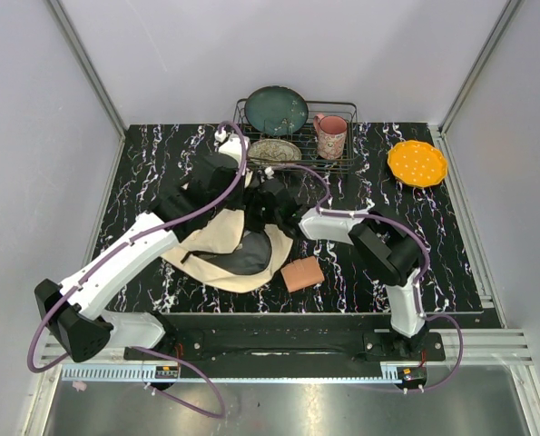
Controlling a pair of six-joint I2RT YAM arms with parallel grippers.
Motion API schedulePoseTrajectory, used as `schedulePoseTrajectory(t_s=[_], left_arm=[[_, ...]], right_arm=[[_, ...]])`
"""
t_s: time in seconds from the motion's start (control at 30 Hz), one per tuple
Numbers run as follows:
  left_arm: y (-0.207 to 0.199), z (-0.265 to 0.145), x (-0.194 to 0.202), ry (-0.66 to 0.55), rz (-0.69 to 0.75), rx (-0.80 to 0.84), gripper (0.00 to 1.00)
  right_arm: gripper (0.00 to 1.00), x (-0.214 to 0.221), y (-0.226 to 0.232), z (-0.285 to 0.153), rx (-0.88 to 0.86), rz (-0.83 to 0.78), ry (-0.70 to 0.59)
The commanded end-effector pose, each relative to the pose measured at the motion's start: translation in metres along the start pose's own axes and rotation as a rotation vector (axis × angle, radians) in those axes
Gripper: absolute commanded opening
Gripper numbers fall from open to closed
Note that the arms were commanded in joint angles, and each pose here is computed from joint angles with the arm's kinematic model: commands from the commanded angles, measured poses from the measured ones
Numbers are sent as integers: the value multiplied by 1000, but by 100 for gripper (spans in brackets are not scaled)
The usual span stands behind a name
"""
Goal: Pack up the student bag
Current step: Place the book in the student bag.
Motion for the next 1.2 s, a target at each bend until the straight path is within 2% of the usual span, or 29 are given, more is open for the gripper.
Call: schedulePoseTrajectory(t_s=[0.0, 0.1, 0.13, 0.17, 0.4, 0.53, 0.57, 0.67, 0.7, 0.77, 0.8, 0.87, 0.97, 1.17], left_arm=[[-7, -18, -40, -162, -87, 48, 14], [-3, -16, -39, -163, -92, 35, 15], [-1, -17, -38, -163, -93, 30, 16], [0, -17, -37, -159, -93, 27, 16], [7, -18, -33, -153, -99, 7, 17], [11, -19, -32, -156, -104, -1, 21], [11, -18, -30, -152, -105, -1, 30], [11, -18, -29, -152, -116, 2, 35], [11, -18, -29, -149, -117, 6, 44], [10, -19, -29, -152, -124, 9, 54], [11, -19, -29, -154, -129, 7, 66], [12, -21, -28, -156, -147, 3, 77], [18, -21, -18, -149, -180, -21, 84], [31, -22, -2, -120, -207, -73, 87]], right_arm=[[61, -26, 22, -29, 37, -187, -76], [67, -30, 30, -48, 32, -243, -94], [78, -31, 34, -56, 29, -255, -99], [80, -32, 35, -59, 27, -271, -105], [82, -31, 21, -91, 111, -294, -124], [82, -35, -6, -138, 238, -331, -196], [82, -40, -11, -147, 266, -333, -228], [85, -55, -25, -179, 321, -329, -301], [86, -60, -30, -186, 331, -319, -319], [86, -75, -45, -205, 354, -270, -352], [86, -79, -49, -210, 359, -258, -363], [87, -89, -61, -220, 373, -230, -384], [89, -91, -69, -214, 360, -213, -325], [83, -64, -83, -177, 320, -131, -142]])
Point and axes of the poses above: each gripper's point midway between its finger pads, its own z axis out along the fingers, its own y axis along the line the jaws close on, x = y × z, the point moved 1 cm from there along -z, back along the fingers, and after that the axes turned 7 degrees about -z, right-handed, at the moved point
